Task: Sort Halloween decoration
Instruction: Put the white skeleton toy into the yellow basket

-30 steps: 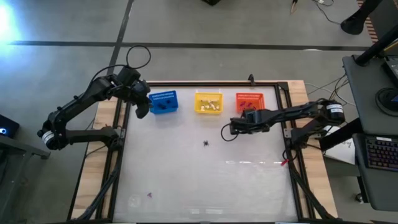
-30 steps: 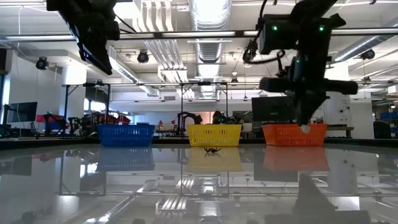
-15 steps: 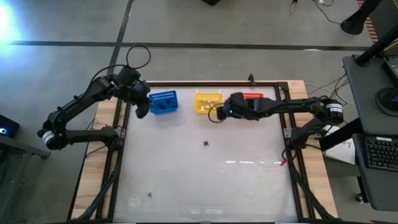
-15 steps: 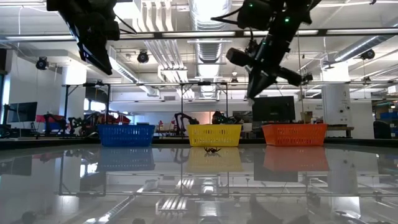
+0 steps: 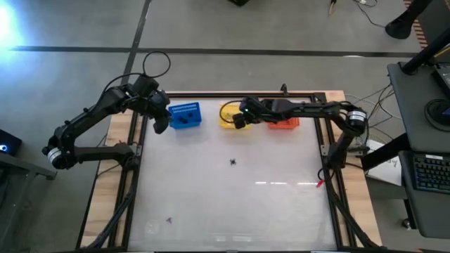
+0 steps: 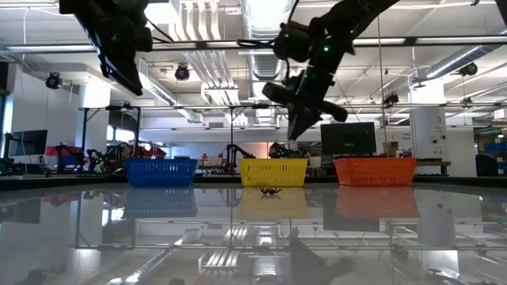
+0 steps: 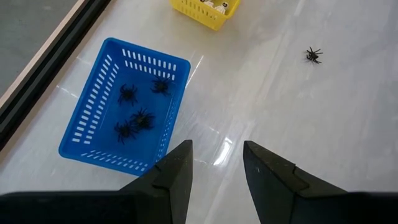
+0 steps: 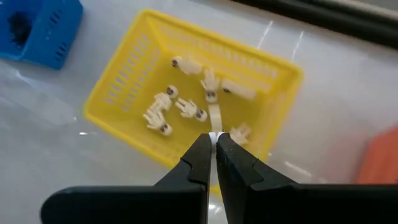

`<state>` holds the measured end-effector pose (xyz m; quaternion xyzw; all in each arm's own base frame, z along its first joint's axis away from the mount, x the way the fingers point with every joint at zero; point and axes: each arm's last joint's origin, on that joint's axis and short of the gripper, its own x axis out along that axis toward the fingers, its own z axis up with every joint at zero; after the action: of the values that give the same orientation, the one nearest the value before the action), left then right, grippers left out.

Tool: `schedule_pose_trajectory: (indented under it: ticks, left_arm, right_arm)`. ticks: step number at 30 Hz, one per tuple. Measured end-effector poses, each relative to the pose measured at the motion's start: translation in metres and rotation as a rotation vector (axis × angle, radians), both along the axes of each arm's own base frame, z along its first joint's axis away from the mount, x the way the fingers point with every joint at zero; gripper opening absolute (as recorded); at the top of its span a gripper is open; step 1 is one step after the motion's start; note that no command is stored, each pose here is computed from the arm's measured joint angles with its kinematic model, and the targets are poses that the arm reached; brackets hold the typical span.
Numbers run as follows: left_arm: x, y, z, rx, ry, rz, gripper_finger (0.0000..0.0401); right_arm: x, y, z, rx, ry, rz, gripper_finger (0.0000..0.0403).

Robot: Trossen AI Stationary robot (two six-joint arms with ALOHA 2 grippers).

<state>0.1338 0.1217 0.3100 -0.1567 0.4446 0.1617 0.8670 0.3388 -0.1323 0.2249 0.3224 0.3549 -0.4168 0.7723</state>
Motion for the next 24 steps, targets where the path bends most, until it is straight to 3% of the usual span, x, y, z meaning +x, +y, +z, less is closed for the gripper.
schedule_pose_trajectory:
  ticks: [7, 24]
  left_arm:
    - [0.0, 0.0, 0.0, 0.0, 0.001, 0.0, 0.0125]
    - [-0.002, -0.002, -0.001, -0.027, 0.02, 0.006, 0.0125]
  right_arm:
    - [0.019, -0.016, 0.001, -0.062, 0.049, 0.109, 0.0013]
    - [0.023, -0.022, 0.006, -0.112, 0.143, 0.249, 0.0013]
